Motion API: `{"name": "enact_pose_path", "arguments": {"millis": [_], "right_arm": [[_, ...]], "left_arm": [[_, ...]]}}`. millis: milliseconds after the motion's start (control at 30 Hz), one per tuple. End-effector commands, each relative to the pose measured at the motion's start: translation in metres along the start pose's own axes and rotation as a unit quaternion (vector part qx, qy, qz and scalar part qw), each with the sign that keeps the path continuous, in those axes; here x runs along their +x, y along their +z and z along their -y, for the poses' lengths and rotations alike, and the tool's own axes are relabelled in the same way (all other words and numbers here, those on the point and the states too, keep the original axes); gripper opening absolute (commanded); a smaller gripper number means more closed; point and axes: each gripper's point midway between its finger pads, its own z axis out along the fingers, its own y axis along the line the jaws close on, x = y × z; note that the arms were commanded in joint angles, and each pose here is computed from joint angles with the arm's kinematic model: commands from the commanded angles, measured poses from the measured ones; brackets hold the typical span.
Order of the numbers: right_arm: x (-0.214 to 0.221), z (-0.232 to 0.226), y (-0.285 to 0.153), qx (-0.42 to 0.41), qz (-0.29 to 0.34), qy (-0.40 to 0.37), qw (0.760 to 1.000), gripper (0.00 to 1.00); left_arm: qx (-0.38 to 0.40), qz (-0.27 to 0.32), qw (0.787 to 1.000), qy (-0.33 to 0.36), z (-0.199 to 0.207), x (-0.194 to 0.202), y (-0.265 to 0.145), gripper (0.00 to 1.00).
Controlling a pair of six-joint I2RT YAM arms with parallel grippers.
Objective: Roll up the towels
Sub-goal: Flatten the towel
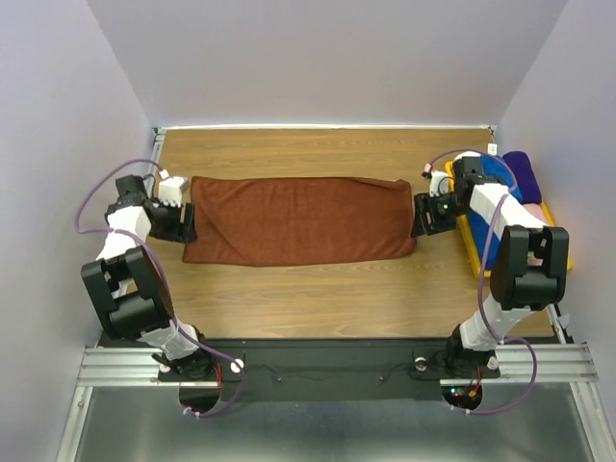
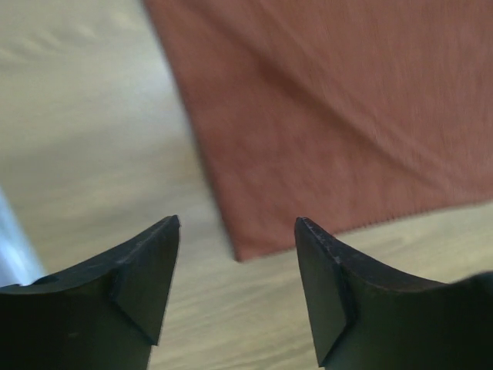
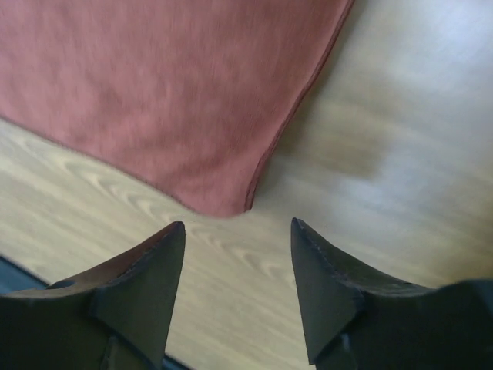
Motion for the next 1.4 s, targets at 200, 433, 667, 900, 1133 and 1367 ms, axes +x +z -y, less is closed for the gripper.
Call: {"name": "enact_pose_path", "arguments": {"millis": [200, 433, 667, 900, 1133, 1367], "right_arm": [[0.022, -0.014, 0.03, -0.074, -0.042, 0.013, 0.996, 0.64], [0.025, -0.021, 0.041, -0.112, -0.043, 0.023, 0.993, 0.54], [0.043, -0.024, 0.035, -0.105, -0.057, 0.024, 0.993, 0.26], [0.039, -0.022, 0.022, -0.082, -0.053, 0.013, 0.995, 0.18], [0.042, -0.01, 0.019, -0.045, -0.064, 0.01, 0.997, 0.03], [0.062, 0.0, 0.024, -0.019, -0.094, 0.017, 0.995, 0.01]], "left_arm": [[0.023, -0.018, 1.0, 0.013, 0.023, 0.042, 0.002, 0.75], [0.029, -0.028, 0.999, 0.009, 0.021, 0.044, 0.005, 0.75], [0.02, -0.042, 0.999, 0.017, 0.014, 0.052, 0.01, 0.71], [0.015, -0.044, 0.999, 0.018, 0.011, 0.052, 0.011, 0.71], [0.016, -0.045, 0.999, 0.015, 0.01, 0.053, 0.014, 0.65], [0.017, -0.083, 0.996, 0.017, 0.009, 0.074, 0.017, 0.39]]}}
